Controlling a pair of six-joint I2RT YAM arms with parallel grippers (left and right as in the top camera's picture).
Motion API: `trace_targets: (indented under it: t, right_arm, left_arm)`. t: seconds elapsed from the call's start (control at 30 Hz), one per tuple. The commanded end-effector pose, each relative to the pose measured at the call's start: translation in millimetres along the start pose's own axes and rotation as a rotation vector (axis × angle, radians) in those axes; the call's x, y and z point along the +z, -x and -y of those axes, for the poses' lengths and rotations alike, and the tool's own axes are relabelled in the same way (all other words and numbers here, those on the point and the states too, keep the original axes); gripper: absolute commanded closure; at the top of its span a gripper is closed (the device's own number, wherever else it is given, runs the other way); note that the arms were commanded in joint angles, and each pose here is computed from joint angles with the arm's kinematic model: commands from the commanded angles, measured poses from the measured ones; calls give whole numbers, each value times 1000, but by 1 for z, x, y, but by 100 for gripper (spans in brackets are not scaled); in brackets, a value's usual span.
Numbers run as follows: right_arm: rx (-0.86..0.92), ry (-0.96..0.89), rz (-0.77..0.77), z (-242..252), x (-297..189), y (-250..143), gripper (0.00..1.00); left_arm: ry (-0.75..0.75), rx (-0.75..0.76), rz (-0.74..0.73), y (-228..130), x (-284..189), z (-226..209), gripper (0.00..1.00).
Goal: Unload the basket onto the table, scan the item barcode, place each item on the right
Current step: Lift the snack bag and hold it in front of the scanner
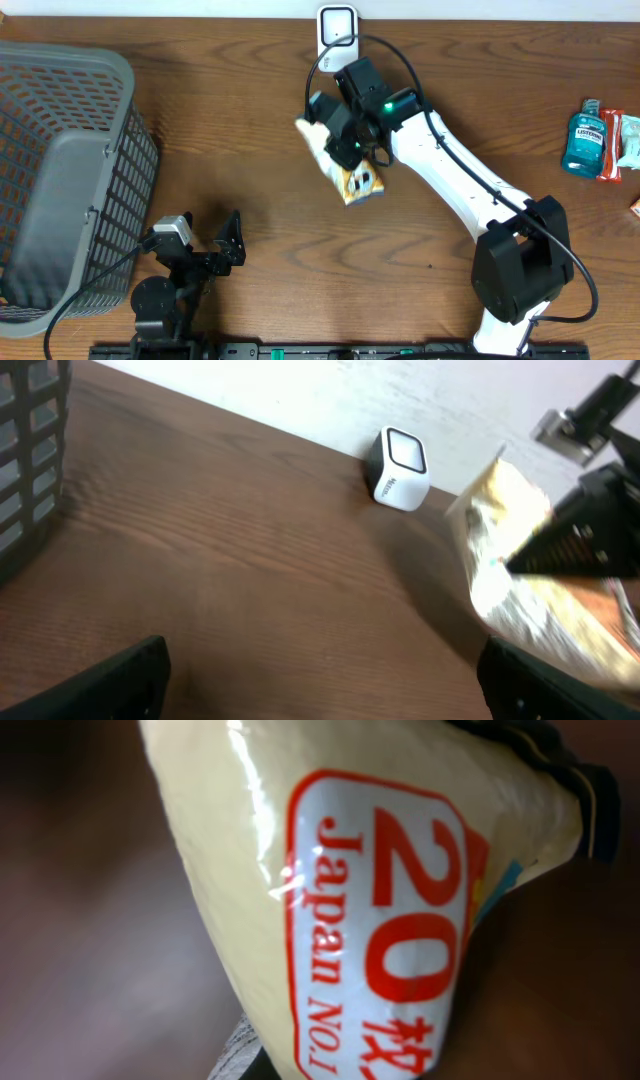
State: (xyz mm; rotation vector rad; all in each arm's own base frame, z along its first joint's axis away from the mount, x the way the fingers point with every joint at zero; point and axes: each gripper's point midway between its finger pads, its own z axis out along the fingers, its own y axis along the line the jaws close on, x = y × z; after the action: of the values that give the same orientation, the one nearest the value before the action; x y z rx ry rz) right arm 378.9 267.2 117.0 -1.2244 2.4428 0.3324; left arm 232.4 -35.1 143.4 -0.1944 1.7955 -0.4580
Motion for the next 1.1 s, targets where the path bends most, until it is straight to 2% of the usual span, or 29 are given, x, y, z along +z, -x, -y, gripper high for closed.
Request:
trace_targets:
  t: [0.0,0.3,0.67,0.97,1.07]
  right_arm:
    - [238,-371,20,73,-26,4,99]
    - [279,-452,91,155,-27,37,99]
    - [166,-562,122,222,22,91,99]
    - [77,-766,12,249,19,81,99]
    - [-12,-791,-31,247,17,83,99]
  left_arm:
    - [-2,-4,-36,-12,2,-2,2]
    - [-2,-4,-36,-12,2,-2,2]
    - [-2,-4,-36,-12,2,-2,2]
    - [-2,-4,-36,-12,2,-2,2]
    - [-2,-4,-36,-12,2,-2,2]
